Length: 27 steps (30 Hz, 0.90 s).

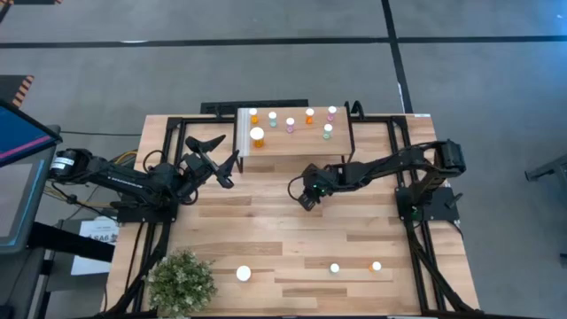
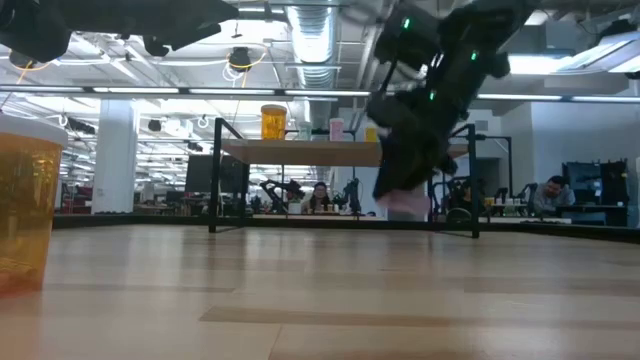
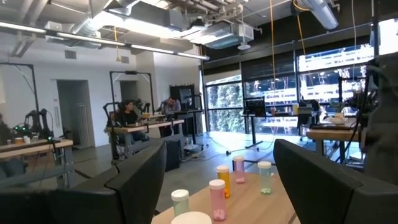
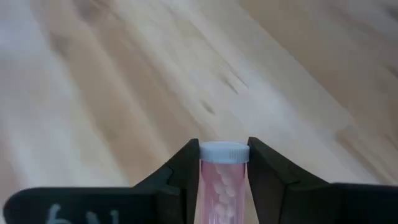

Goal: Pick and place medicine bottles onto shelf by color
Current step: Put the pink small pill bottle on the shelf

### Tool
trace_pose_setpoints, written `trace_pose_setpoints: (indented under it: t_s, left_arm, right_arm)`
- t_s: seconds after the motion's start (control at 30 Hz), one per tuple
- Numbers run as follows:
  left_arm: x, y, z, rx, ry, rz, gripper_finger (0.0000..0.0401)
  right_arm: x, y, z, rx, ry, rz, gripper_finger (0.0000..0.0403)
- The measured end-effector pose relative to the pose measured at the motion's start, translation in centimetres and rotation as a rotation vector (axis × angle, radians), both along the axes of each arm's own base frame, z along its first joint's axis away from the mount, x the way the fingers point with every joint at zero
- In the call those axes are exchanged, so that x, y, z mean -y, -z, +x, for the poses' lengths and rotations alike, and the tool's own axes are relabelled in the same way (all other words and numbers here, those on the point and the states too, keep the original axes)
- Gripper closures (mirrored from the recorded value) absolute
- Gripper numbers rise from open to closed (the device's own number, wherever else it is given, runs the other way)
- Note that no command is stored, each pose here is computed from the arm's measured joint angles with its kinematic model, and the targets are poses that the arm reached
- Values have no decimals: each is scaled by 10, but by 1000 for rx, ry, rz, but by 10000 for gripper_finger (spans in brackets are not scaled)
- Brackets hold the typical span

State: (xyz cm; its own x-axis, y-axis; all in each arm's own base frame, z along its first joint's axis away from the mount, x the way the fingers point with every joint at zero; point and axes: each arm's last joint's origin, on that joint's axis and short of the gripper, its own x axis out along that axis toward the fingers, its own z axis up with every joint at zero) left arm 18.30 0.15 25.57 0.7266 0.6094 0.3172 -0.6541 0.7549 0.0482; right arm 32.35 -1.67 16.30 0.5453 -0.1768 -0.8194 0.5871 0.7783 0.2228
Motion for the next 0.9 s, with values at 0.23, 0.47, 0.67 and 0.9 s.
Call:
trace_pose_setpoints:
  t_s: [0.23, 0.47, 0.67, 0.9]
  left_arm:
    - [0, 0, 0, -4, -2, 4, 113]
    - [0, 0, 0, -3, 0, 4, 113]
    - [0, 0, 0, -4, 0, 3, 113]
    - [0, 0, 0, -1, 9, -1, 113]
  right_arm:
    - [-15, -42, -1, 201, -50, -141, 261]
    - [-26, -81, 5, 458, 20, -519, 261]
    - [-16, -84, 8, 650, 102, -673, 261]
    - [6, -55, 6, 728, 171, -776, 259]
